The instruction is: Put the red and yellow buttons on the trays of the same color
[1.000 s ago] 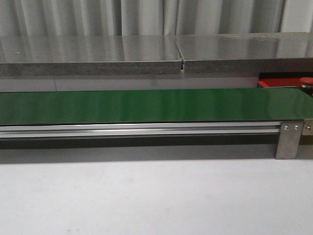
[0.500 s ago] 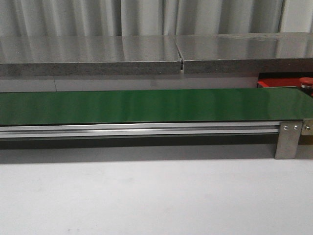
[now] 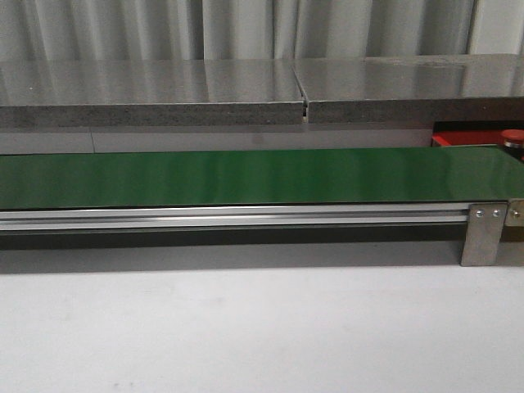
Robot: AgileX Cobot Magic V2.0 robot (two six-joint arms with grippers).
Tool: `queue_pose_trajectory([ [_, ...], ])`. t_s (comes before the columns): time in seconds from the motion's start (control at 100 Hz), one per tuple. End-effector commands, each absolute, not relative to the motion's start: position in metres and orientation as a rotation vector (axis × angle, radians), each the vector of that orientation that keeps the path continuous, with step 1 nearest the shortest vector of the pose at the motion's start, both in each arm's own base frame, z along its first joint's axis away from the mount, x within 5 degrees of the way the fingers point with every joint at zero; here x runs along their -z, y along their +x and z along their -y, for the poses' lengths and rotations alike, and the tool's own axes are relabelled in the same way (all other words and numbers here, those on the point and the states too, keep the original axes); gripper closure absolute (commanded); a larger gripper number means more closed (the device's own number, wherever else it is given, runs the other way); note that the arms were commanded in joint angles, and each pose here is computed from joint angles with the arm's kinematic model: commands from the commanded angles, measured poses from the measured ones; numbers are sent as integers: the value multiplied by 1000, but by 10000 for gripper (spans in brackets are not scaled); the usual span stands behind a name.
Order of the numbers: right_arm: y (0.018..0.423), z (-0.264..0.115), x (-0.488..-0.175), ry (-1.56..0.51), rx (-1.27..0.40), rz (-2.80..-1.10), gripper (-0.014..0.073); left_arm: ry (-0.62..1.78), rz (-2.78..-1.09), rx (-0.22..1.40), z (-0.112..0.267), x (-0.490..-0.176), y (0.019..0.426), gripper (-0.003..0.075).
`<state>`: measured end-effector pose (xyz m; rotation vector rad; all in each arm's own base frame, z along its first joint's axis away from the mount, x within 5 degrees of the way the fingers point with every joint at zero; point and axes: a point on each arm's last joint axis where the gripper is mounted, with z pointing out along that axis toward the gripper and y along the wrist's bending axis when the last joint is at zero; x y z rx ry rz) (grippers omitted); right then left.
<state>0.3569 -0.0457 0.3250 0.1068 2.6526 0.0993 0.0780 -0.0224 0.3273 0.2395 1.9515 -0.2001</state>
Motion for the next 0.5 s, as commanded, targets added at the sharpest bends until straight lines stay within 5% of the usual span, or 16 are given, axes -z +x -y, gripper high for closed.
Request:
queue_pose_trajectory([
  [0.0,345,27,-355,25,-97,-2553,716,214,-1870,224,23,-340,80,739],
  [0.49,267,-25,-342,-155,-140,-2418,716,214,-1870,224,23,-340,80,739],
])
